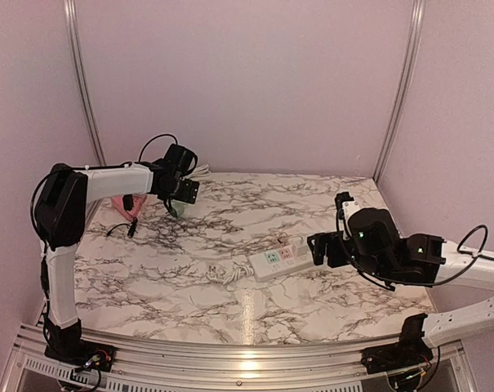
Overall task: Insert the plug
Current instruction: Pick up the plug at the corner of the board, then pass from the left arm to the right
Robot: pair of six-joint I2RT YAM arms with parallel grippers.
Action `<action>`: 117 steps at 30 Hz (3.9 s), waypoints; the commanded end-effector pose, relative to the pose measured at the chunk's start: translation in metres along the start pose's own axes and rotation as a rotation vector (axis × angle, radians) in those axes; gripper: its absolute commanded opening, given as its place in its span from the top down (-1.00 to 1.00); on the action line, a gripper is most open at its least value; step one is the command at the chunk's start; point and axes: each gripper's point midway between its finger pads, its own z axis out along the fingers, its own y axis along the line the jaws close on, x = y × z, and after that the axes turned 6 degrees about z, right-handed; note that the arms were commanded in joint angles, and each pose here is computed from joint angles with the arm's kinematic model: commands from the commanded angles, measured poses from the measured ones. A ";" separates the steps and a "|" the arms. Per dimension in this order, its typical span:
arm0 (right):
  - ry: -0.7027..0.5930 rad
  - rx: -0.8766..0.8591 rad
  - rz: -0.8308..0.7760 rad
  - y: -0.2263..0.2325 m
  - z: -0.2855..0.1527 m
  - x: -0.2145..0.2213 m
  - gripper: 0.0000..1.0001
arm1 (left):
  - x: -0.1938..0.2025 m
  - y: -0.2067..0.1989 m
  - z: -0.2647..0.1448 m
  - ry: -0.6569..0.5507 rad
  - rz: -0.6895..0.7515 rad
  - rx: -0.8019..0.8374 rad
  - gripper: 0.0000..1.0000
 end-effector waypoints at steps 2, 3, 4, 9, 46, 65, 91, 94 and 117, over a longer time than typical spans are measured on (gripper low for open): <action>-0.005 -0.016 0.020 0.009 0.003 -0.008 -0.97 | -0.005 0.011 0.026 0.010 -0.011 -0.026 -0.98; -0.004 -0.016 0.021 0.009 0.003 -0.008 -0.97 | -0.004 0.008 0.032 0.013 0.002 -0.008 -0.98; -0.002 -0.017 0.022 0.010 0.004 -0.008 -0.97 | -0.003 0.005 0.037 0.019 0.018 0.014 -0.98; 0.001 -0.016 0.023 0.010 0.004 -0.007 -0.97 | 0.004 -0.005 0.056 0.039 0.036 0.127 -0.98; 0.037 -0.029 -0.008 0.031 0.025 -0.005 -0.95 | 0.046 -0.011 0.062 0.137 -0.057 0.249 -0.11; 0.047 -0.049 0.003 0.033 0.026 0.001 -0.95 | 0.019 -0.044 0.014 0.005 -0.050 0.375 0.80; 0.229 -0.333 0.076 0.113 0.014 -0.015 -0.90 | 0.023 -0.213 -0.222 -0.564 0.552 0.829 0.90; 0.277 -0.343 0.080 0.120 0.015 -0.010 -0.88 | 0.031 -0.219 -0.240 -0.633 0.603 0.821 0.92; 0.367 -0.648 0.102 0.170 0.001 -0.007 -0.17 | 0.047 -0.215 -0.323 -0.955 0.641 0.837 1.00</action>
